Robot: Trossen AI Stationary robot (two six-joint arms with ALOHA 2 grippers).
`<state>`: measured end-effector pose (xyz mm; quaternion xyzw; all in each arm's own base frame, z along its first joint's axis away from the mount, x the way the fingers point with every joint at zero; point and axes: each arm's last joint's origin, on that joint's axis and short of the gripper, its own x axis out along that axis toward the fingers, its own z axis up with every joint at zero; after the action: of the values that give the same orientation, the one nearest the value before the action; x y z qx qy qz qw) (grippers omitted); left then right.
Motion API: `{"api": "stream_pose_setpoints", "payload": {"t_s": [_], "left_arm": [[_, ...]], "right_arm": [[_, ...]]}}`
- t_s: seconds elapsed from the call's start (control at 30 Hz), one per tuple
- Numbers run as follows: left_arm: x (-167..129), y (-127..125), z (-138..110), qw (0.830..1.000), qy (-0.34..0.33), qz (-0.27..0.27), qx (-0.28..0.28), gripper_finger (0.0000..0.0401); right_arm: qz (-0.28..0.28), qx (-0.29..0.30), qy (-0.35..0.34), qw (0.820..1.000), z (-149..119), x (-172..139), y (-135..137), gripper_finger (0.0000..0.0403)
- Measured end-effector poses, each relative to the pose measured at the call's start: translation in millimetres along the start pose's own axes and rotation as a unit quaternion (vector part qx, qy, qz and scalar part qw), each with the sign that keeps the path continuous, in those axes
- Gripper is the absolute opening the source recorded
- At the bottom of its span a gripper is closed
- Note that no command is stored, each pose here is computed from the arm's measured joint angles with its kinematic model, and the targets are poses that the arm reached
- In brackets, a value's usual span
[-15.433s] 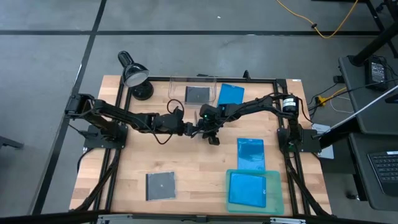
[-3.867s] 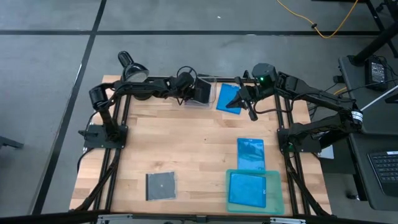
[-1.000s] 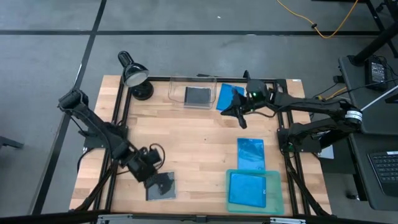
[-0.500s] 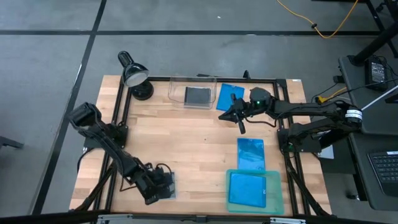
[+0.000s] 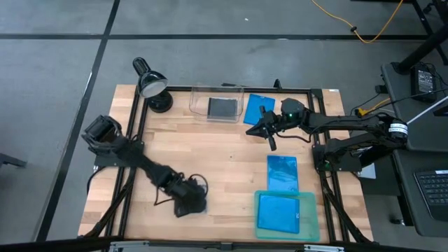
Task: Pick & place jewel cases by type
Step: Put the black cd case into the transparent bin
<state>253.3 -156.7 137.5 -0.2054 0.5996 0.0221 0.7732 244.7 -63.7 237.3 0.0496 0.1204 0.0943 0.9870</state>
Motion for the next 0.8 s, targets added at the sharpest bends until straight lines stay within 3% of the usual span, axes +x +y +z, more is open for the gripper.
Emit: {"api": "stream_pose_setpoints", "payload": {"t_s": [0.33, 0.5, 0.8], "left_arm": [[-5.1, 54.1, 50.7, 0.999, -0.029, 0.033, 0.029, 0.0001], [-9.4, 82.1, 69.4, 0.997, -0.039, 0.051, 0.046, 0.0001], [-21.0, 136.9, 98.1, 0.993, -0.07, 0.079, 0.049, 0.0001]], "right_arm": [[0.027, 0.006, 0.01, 1.0, -2.0, -0.1, 1.6, 0.001], [0.028, 0.011, 0.016, 0.999, -3.3, -0.1, 1.6, 0.0023], [0.039, 0.024, 0.04, 0.998, -8.4, -0.4, 2.5, 0.0005]]}}
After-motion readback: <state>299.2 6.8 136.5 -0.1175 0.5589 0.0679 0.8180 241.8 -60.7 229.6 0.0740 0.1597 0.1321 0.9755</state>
